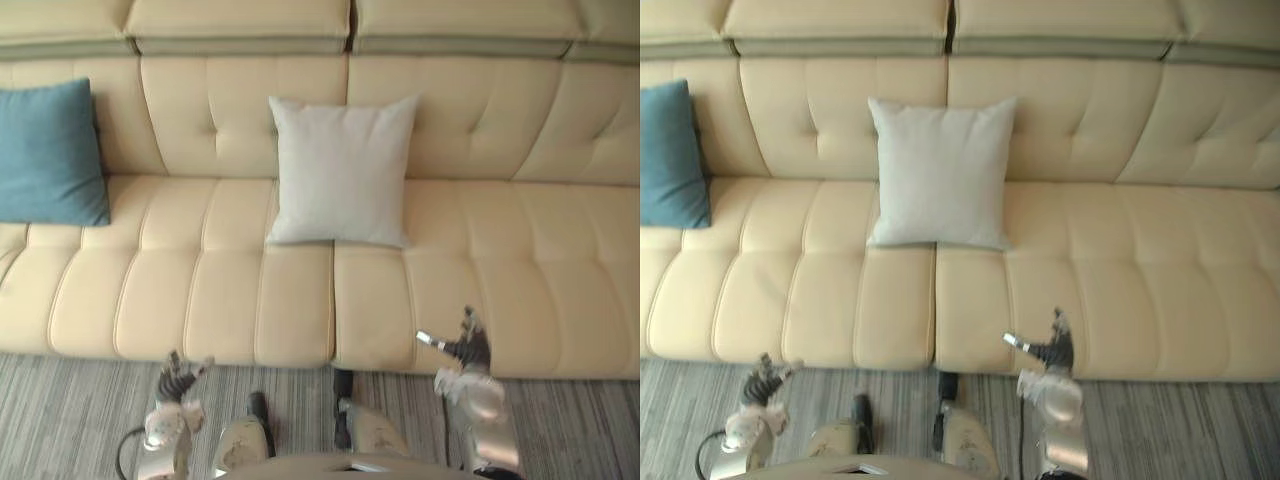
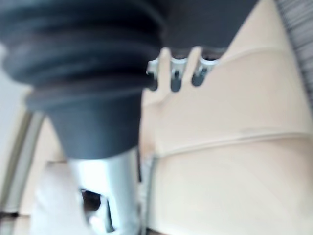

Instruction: Pick up cushions and gather them together orderly.

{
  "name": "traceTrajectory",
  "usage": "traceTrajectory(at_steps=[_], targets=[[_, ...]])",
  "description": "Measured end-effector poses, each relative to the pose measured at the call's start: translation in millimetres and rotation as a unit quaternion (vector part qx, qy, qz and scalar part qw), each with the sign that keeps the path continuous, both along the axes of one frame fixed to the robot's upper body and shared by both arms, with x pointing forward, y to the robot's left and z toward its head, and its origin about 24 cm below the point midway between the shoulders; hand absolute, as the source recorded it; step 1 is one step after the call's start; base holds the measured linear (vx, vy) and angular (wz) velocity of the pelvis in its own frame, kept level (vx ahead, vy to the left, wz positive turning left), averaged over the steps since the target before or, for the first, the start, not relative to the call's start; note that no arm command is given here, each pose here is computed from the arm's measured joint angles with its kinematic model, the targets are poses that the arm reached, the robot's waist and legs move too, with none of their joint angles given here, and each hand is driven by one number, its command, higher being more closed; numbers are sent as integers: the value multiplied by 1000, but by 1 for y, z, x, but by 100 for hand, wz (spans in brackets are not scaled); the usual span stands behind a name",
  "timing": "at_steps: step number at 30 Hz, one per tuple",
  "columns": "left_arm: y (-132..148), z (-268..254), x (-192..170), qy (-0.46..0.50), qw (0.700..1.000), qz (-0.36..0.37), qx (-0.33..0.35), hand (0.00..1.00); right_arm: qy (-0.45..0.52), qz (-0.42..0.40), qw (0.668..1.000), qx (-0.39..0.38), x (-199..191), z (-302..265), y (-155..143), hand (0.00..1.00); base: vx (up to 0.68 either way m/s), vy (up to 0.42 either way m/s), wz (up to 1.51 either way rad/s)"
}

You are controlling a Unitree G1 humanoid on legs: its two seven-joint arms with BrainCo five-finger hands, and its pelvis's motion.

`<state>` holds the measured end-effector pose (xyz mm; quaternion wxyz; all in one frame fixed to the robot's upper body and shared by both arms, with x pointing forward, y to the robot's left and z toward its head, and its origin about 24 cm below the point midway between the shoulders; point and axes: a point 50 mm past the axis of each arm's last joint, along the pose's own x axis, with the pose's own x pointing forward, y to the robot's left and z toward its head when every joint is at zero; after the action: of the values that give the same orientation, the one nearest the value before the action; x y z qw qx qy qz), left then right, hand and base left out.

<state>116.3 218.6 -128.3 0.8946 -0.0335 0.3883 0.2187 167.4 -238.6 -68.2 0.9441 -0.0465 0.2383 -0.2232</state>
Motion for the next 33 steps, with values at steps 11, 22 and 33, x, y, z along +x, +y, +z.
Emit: traceTrajectory(at_steps=[11, 22, 33], targets=[[-16, -27, -32, 99, 994, 19, -38, 0, 230, -14, 970, 72, -70, -76, 26, 0, -20, 27, -19], [-9, -20, -10, 75, 997, 23, -19, 0, 251, 1, 962, 106, -58, -85, 49, 0, -77, -79, 0], [-34, -21, 1, 77, 997, -13, -27, 0, 208, 22, 976, 60, -18, -70, 37, 0, -200, -107, -18]])
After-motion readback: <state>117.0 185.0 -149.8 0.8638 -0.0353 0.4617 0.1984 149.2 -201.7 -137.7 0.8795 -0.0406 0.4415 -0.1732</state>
